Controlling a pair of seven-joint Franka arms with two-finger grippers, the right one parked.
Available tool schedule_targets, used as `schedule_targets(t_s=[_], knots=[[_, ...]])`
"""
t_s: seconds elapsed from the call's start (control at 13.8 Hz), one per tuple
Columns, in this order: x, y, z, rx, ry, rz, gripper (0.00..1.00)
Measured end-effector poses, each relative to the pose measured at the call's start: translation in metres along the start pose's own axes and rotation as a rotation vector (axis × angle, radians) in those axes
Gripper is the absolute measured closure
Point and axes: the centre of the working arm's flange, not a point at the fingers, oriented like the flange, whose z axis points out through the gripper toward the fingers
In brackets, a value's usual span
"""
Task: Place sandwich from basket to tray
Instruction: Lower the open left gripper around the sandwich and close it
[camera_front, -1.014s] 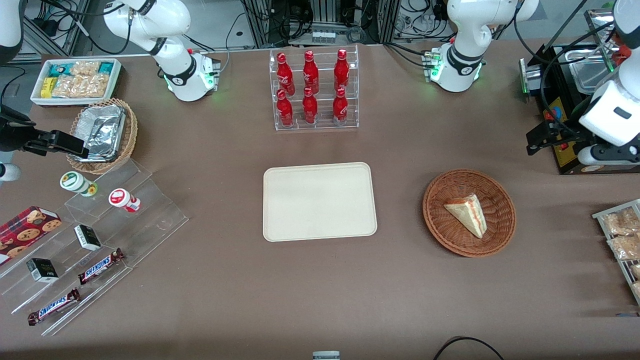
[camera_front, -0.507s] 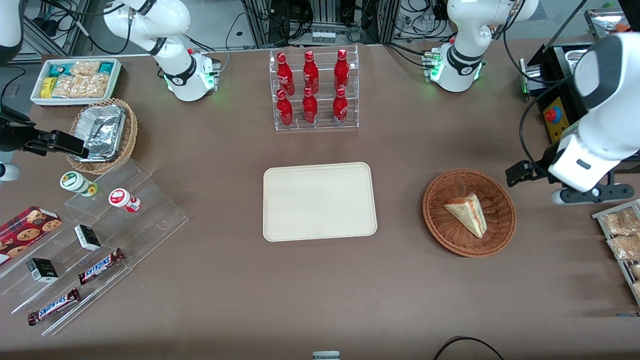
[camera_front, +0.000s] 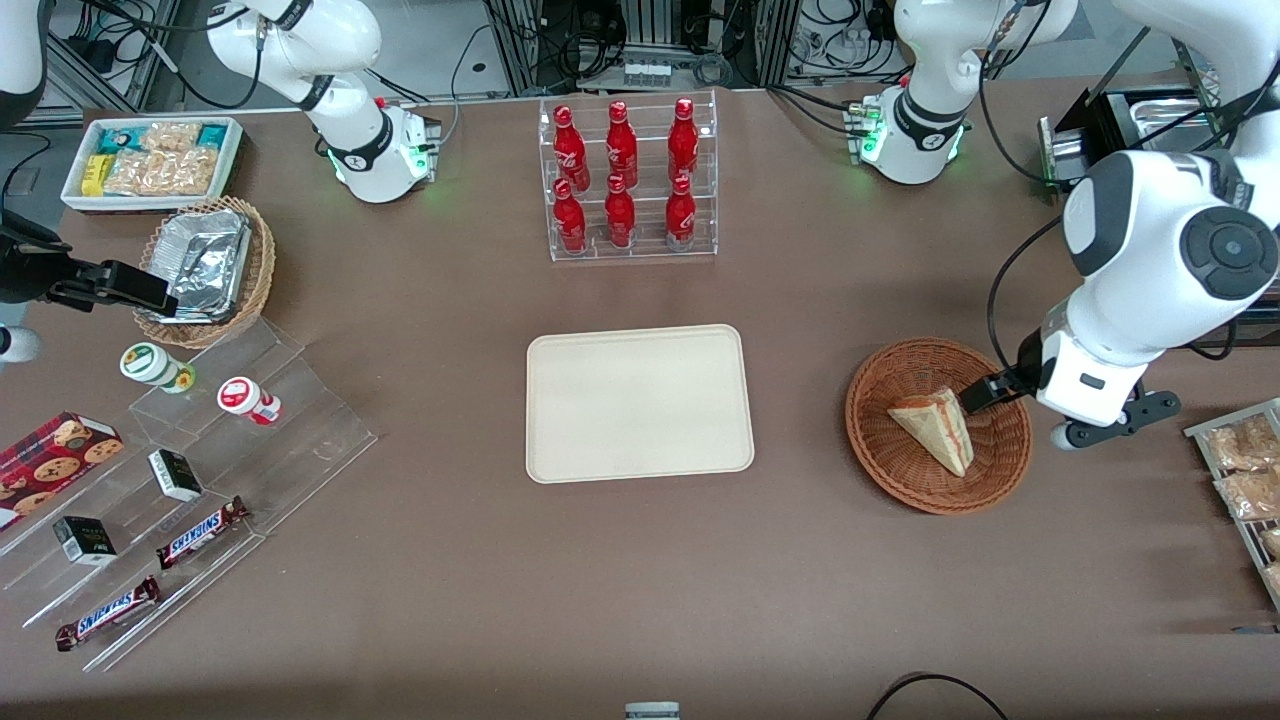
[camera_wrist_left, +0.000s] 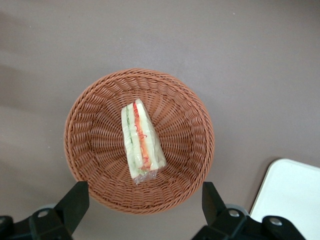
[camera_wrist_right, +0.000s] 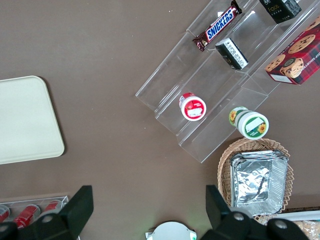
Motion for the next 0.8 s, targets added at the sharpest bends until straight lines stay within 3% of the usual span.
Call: schedule_targets(t_s=[0.65,0.8], knots=[[-0.029,-0.022,0.115,-0.038,0.056,-0.164,0.00],[-0.036,-0.026,0.128,-0.037,0.053,-0.172,0.00]])
